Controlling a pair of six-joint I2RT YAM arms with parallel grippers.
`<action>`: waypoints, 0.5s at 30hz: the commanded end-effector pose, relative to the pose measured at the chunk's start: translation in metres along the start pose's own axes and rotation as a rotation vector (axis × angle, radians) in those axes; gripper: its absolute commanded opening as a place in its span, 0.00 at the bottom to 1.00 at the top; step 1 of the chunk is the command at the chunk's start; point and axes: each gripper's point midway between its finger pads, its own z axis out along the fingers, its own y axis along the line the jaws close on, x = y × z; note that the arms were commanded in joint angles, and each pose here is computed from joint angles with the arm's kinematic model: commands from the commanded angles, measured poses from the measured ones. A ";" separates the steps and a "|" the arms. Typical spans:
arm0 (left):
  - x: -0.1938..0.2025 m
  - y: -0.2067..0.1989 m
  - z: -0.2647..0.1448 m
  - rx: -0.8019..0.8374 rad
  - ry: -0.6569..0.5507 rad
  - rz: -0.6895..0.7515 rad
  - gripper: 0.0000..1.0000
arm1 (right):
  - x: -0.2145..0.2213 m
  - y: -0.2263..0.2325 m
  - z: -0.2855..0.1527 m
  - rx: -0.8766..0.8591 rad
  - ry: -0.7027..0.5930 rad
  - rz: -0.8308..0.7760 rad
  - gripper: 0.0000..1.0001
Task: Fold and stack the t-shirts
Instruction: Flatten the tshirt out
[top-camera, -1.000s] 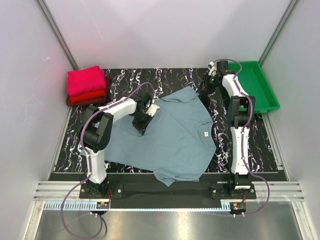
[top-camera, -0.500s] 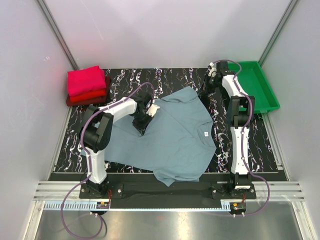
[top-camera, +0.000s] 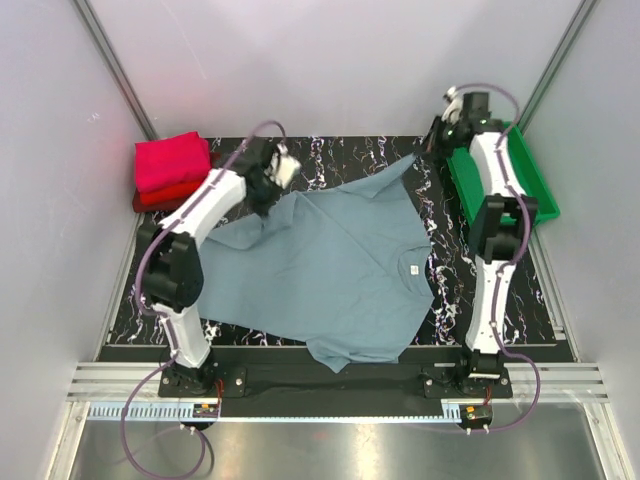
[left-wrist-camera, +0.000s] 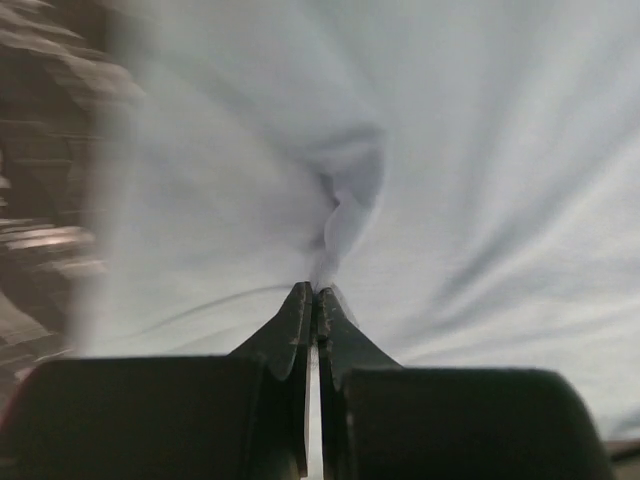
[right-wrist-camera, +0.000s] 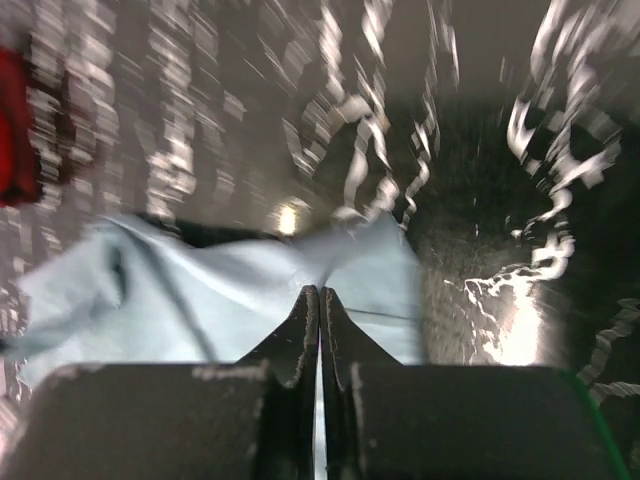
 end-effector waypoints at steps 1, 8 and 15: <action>-0.049 0.057 -0.086 -0.226 -0.220 0.062 0.00 | -0.085 0.085 -0.118 -0.076 -0.292 -0.195 0.00; -0.081 0.080 -0.176 -0.364 -0.417 0.075 0.00 | -0.100 0.162 -0.225 -0.147 -0.465 -0.298 0.00; -0.097 0.092 -0.290 -0.542 -0.644 0.071 0.00 | -0.086 0.216 -0.333 -0.127 -0.643 -0.393 0.00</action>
